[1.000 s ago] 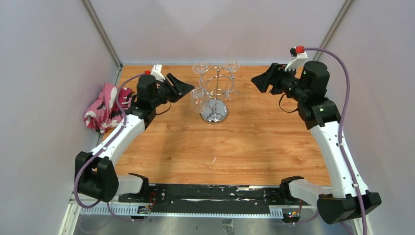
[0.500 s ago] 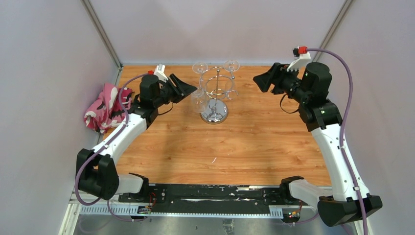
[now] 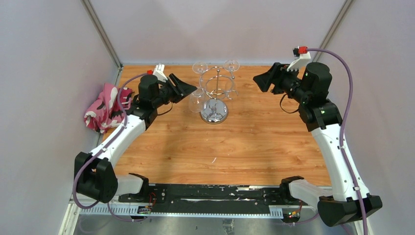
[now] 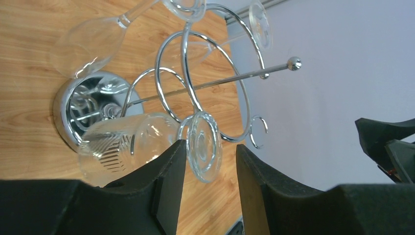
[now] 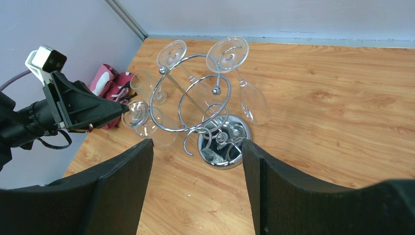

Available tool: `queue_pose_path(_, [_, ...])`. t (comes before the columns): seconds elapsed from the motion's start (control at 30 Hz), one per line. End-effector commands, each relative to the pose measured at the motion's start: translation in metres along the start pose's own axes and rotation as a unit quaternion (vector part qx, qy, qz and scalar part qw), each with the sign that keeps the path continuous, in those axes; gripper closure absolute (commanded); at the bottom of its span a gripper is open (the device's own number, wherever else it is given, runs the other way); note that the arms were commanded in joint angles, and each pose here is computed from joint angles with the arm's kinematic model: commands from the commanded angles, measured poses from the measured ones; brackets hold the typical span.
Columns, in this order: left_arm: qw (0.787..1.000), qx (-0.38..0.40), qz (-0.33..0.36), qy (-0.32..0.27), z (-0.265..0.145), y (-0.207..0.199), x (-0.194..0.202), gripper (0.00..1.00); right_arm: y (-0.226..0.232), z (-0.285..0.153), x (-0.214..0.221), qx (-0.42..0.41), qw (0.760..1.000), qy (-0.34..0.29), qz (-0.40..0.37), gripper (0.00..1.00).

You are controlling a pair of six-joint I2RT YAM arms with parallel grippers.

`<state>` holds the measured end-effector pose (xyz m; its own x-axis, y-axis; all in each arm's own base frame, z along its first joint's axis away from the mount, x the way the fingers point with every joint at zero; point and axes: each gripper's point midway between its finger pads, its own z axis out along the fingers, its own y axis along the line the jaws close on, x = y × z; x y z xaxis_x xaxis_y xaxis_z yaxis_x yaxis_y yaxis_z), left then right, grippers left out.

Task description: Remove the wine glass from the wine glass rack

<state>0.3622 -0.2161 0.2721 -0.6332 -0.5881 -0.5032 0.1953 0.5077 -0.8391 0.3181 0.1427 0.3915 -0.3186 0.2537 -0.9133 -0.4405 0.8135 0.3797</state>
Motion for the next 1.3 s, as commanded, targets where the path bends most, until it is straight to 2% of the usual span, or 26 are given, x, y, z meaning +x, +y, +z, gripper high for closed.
queue_pose_path(0.0, [0.998,0.059,0.028,-0.021,-0.016,-0.046,-0.013,0.53,0.006,-0.003,-0.003,-0.009,1.000,-0.010,-0.007,0.29])
queue_pose_path(0.5, [0.999,0.042,0.022,0.022,-0.001,-0.023,0.012,0.54,0.009,-0.002,0.001,-0.018,1.000,-0.006,0.002,0.30])
queue_pose_path(0.83, [0.998,0.043,0.028,0.025,0.003,-0.026,0.015,0.58,0.008,0.001,0.001,-0.020,1.000,-0.008,0.010,0.32])
queue_pose_path(1.03, [0.998,0.047,0.025,0.036,0.007,-0.027,0.018,0.61,0.020,0.012,0.015,-0.064,0.997,0.038,0.026,0.40])
queue_pose_path(1.17, [0.998,0.049,0.028,0.039,0.010,-0.029,0.019,0.64,0.045,0.011,0.032,-0.098,0.993,0.069,0.010,0.42])
queue_pose_path(1.23, [0.998,0.050,0.029,0.040,0.011,-0.030,0.019,0.66,0.060,0.010,0.043,-0.105,0.991,0.086,-0.010,0.47])
queue_pose_path(1.27, [0.997,0.050,0.029,0.042,0.011,-0.031,0.020,0.66,0.069,0.010,0.050,-0.114,0.988,0.098,-0.018,0.53])
